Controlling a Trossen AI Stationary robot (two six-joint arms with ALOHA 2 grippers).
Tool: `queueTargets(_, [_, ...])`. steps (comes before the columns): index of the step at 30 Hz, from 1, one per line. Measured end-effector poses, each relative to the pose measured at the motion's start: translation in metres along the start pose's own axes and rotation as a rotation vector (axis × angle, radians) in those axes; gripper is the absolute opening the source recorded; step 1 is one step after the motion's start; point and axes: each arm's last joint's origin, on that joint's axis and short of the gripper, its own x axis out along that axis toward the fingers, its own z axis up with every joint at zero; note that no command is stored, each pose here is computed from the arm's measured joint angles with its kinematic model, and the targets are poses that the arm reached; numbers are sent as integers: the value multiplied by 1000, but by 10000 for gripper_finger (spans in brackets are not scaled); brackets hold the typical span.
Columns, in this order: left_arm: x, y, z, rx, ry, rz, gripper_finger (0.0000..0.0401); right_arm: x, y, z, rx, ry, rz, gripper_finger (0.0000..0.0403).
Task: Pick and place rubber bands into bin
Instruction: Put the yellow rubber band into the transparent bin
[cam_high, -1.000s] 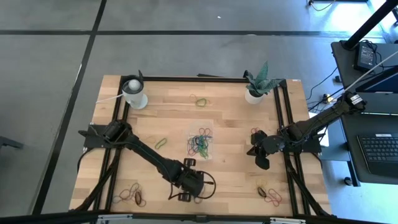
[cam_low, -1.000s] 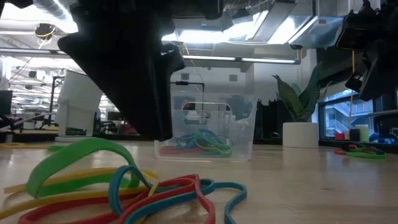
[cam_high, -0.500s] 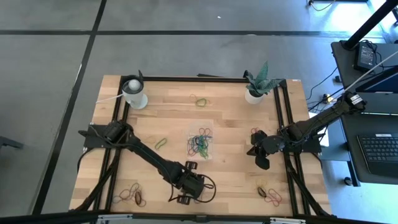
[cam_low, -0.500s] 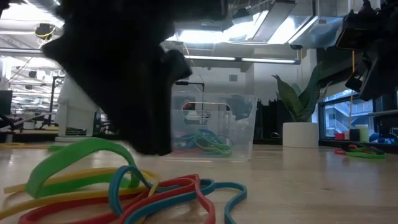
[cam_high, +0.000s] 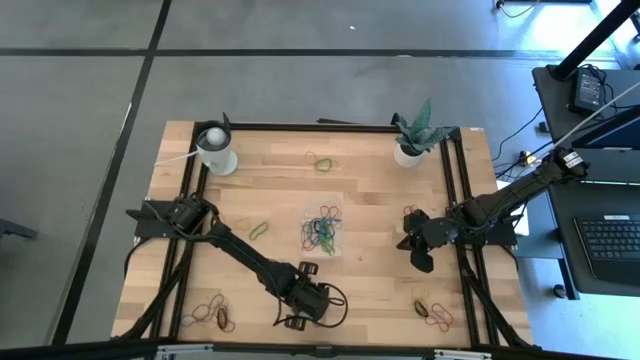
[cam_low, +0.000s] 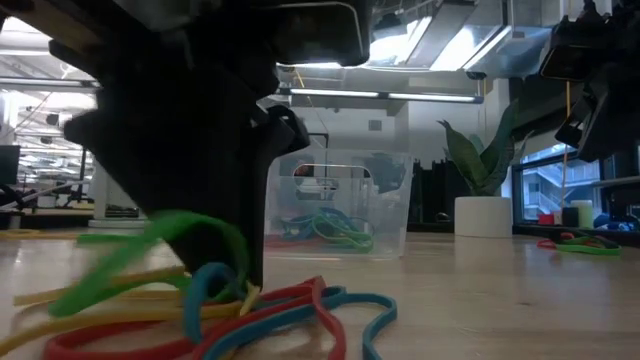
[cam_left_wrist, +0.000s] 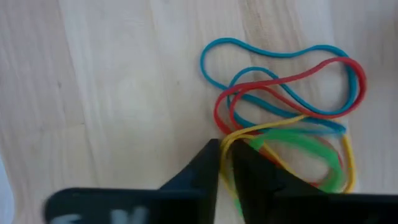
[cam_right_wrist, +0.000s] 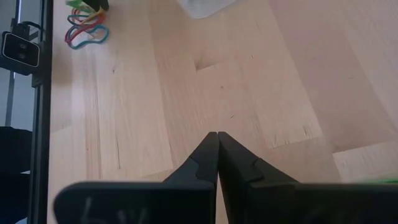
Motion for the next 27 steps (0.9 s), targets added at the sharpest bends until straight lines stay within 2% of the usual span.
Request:
queueTargets(3, [-1,0,1,-1,2,-2,8,0,0,0,1,0,0,12])
queueTargets(9, [-10,-5,7,-6,-16,-31,3,0,0,0,2,0,0,12])
queueTargets(20, [-61,-3,15,-31,-60,8,2,0,1,1,4,-12,11,12])
queueTargets(27, [-84,-3,17,-51,-121,39,2,0,1,1,4,-12,11,12])
